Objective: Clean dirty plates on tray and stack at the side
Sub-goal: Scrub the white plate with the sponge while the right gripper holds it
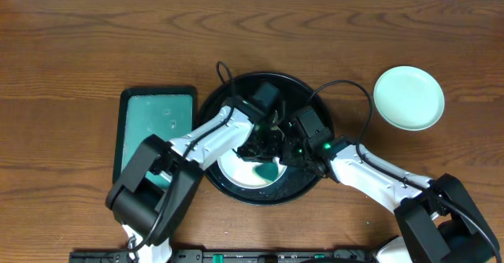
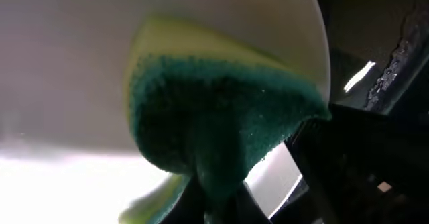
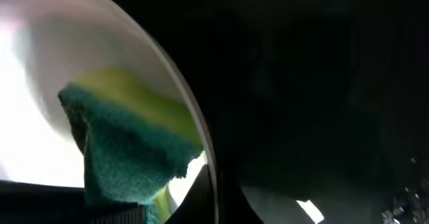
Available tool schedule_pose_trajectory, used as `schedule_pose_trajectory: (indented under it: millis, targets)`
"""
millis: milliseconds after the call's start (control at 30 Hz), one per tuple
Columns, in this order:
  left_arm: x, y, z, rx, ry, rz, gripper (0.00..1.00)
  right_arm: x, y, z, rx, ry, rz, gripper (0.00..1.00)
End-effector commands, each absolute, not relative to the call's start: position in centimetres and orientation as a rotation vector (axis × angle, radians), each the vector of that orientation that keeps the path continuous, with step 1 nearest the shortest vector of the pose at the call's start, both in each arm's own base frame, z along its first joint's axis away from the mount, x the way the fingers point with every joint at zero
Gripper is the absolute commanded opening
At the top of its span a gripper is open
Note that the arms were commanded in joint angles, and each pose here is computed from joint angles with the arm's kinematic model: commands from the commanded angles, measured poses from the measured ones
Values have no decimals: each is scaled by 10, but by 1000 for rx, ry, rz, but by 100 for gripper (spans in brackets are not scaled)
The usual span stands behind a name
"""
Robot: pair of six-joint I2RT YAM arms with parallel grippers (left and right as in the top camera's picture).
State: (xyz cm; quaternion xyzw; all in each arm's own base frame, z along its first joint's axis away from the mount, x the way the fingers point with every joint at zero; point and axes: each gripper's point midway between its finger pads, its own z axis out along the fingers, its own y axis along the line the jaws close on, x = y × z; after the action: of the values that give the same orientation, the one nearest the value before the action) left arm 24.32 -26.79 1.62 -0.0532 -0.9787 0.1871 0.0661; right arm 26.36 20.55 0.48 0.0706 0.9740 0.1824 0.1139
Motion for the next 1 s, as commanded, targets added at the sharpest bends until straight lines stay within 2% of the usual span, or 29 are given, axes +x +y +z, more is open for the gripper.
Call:
schedule_pose_trajectory:
  millis: [0, 300, 433, 600, 833, 900, 967]
  targets:
    - [236, -271, 5, -88, -2905, 558, 7, 263, 212, 6, 197, 2855, 566, 2]
    - [317, -188, -8, 137, -3228, 185, 7, 263, 212, 6, 197, 2857, 565, 1]
    - [328, -146, -8, 223, -3273, -69, 7, 262, 212, 5, 198, 2858, 563, 2]
    - [314, -114, -7, 246, -3216, -289, 7, 263, 211, 5, 200, 2856, 558, 1]
    - [284, -100, -4, 281, -3091, -401, 7, 263, 211, 5, 201, 2856, 554, 2]
    - [271, -110, -5, 213, -3038, -315, 7, 263, 211, 5, 201, 2856, 554, 2]
    - [251, -147, -6, 50, -2951, -37, 7, 263, 210, 5, 201, 2855, 551, 2]
